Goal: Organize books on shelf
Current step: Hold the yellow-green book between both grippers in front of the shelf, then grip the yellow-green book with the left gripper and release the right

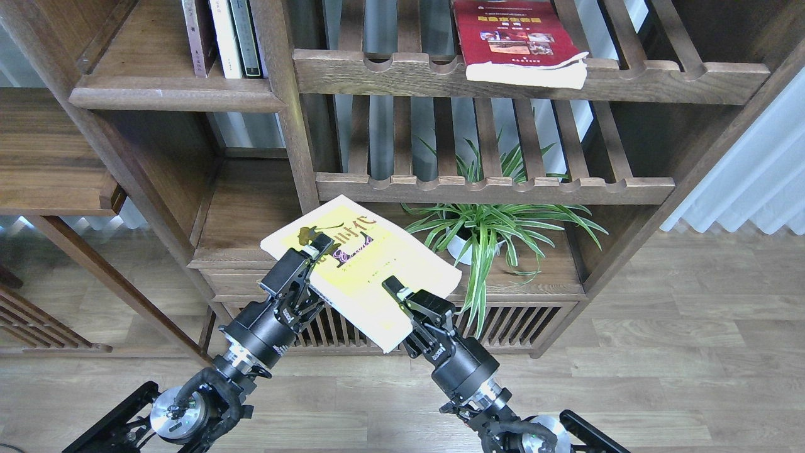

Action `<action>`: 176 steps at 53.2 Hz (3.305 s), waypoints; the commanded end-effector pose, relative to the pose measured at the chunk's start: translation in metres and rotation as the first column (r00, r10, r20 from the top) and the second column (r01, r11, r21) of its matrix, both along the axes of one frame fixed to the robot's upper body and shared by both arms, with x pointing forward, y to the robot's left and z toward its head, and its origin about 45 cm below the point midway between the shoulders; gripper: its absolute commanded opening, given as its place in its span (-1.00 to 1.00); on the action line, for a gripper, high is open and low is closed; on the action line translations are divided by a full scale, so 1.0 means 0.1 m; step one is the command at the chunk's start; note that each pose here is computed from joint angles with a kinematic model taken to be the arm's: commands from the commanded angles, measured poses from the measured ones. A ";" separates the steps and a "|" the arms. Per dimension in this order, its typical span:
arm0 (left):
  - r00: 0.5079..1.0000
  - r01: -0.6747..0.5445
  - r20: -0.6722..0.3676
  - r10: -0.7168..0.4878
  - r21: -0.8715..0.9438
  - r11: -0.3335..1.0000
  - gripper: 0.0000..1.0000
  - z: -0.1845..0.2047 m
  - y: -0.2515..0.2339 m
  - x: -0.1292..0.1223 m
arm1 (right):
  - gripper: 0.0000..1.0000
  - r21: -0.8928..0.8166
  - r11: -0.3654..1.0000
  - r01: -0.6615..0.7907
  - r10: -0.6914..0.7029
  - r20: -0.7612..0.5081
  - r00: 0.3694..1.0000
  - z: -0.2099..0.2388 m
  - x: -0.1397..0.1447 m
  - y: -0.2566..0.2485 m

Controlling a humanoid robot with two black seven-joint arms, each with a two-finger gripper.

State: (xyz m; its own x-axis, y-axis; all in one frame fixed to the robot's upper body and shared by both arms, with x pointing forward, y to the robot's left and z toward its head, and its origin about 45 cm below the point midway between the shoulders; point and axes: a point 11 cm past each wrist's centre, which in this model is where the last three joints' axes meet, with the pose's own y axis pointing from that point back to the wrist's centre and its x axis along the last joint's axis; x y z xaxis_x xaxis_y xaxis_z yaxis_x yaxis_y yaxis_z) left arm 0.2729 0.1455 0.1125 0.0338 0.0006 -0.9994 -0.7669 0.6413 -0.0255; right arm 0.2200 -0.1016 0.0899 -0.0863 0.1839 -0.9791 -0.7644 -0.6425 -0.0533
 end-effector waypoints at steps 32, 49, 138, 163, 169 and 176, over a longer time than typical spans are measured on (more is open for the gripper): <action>1.000 0.000 0.004 0.000 0.000 1.000 0.62 0.01 0.00 0.01 | -0.92 0.003 1.000 -0.004 0.004 0.008 1.000 0.02 0.01 0.01; 1.000 0.008 -0.004 -0.008 0.009 1.000 0.45 0.01 -0.02 -0.01 | -0.92 0.003 1.000 -0.007 0.007 0.025 1.000 0.07 0.07 0.02; 1.000 0.008 -0.003 -0.008 -0.014 1.000 -0.86 -0.01 -0.11 -0.11 | -0.88 0.000 1.000 -0.029 0.029 0.018 0.999 0.04 0.02 0.07; 1.000 -0.007 -0.005 0.007 -0.006 1.000 -0.85 -0.02 -0.05 -0.11 | 0.44 -0.007 0.999 -0.032 0.032 0.018 0.999 0.03 0.03 0.07; 1.000 -0.009 -0.006 0.009 -0.005 1.000 -0.85 -0.02 -0.04 -0.11 | 0.46 -0.004 1.000 -0.027 0.027 0.013 1.000 0.03 0.03 0.06; 1.000 -0.008 -0.006 0.008 -0.006 1.000 -0.84 -0.02 -0.05 -0.11 | 0.18 -0.011 1.000 -0.024 0.024 0.010 1.000 0.01 0.02 0.03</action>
